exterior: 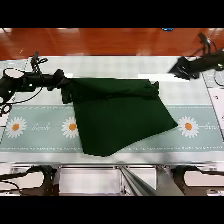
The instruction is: Fold the shirts.
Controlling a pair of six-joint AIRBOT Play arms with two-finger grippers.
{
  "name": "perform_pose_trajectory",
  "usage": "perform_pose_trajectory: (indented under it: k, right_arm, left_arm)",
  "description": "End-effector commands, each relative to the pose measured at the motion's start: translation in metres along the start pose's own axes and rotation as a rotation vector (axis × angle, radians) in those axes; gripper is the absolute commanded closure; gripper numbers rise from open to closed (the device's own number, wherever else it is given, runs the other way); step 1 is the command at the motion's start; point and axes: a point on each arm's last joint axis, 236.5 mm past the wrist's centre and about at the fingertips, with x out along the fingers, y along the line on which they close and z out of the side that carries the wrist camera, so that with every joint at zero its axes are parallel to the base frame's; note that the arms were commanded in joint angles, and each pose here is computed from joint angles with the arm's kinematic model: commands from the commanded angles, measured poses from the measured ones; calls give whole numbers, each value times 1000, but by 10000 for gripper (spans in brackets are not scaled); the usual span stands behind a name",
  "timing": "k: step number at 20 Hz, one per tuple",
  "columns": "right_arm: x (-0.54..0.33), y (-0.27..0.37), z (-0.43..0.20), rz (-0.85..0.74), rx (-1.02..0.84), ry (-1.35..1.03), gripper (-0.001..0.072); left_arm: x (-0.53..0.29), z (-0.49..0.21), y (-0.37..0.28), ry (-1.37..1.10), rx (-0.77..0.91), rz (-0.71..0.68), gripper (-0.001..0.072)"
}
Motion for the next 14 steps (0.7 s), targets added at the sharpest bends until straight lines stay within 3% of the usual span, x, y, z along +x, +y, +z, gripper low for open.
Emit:
perform_pose_trajectory:
  k: [1,6,9,14]
  right_arm:
    - [-10,-53,-87,-137,88,178,306]
    - [48,-4,-222,189,258,226,307]
    - [61,-2,-275,229,318,296,307]
    - [86,-3,-307,205,340,378,307]
  left_arm:
    - [2,0,1,26,-3,-10,690]
    - [4,-9,-4,58,3,-23,690]
    - [4,-9,-5,59,5,-24,690]
    - [5,-10,-6,61,8,-25,690]
